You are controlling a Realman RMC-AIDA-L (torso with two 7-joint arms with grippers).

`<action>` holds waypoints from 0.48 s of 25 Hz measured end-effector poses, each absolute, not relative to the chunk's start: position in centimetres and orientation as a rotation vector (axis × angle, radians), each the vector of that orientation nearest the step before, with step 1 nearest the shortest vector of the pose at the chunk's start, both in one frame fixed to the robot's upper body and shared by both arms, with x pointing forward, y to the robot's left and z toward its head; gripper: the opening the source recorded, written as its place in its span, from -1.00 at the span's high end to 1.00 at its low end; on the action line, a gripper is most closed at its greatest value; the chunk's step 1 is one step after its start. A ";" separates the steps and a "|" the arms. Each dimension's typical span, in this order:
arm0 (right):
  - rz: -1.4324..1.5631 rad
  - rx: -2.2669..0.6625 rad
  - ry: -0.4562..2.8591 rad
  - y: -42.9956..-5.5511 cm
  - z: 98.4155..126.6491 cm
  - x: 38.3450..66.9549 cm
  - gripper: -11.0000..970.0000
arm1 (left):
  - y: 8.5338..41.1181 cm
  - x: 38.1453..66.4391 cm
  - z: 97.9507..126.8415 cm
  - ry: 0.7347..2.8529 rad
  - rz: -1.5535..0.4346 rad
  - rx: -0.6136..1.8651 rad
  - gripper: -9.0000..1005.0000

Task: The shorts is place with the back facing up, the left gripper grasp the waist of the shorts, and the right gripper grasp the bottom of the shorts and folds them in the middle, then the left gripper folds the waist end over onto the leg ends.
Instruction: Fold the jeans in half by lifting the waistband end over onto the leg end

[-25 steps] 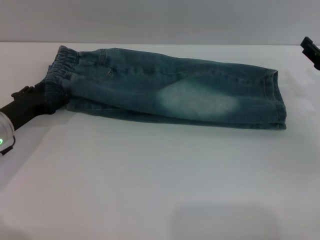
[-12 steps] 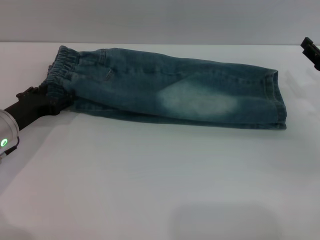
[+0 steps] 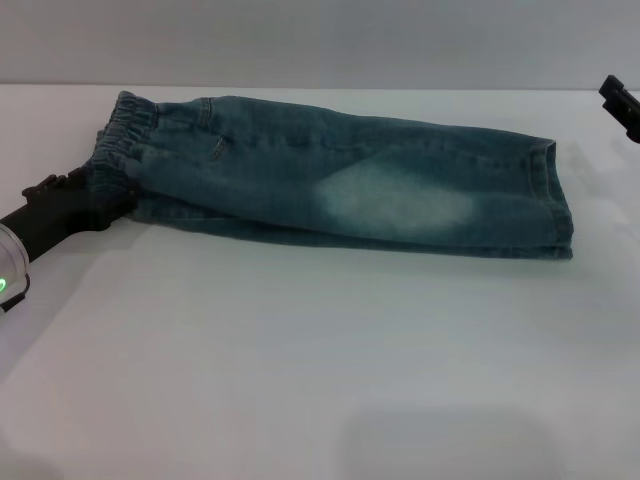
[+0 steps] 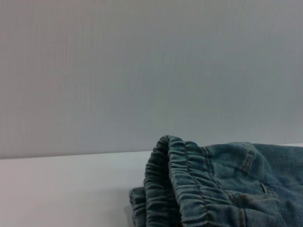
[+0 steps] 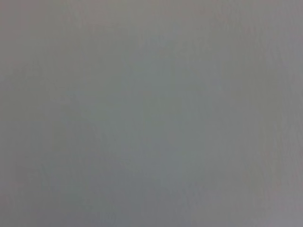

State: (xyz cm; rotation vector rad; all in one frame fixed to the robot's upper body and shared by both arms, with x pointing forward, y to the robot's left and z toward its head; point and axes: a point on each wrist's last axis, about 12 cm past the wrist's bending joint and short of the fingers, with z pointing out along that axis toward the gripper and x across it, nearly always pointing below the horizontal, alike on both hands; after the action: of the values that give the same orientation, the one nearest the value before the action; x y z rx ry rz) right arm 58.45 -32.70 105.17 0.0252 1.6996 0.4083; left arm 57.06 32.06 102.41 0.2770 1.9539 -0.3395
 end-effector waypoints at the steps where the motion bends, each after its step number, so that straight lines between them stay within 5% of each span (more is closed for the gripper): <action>1: 0.409 0.025 1.700 -32.7 105.2 58.4 -0.37 | 32.1 57.1 102.4 1.954 -0.339 0.277 -0.65; 12: 0.421 0.031 1.696 -32.5 105.1 58.4 -0.37 | 32.0 56.9 102.2 1.964 -0.341 0.282 -0.65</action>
State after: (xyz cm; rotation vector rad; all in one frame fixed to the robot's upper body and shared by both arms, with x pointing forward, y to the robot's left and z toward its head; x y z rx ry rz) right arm 58.37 -32.53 105.11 0.0308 1.6958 0.4210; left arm 56.90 31.98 102.19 0.2816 1.9644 -0.3411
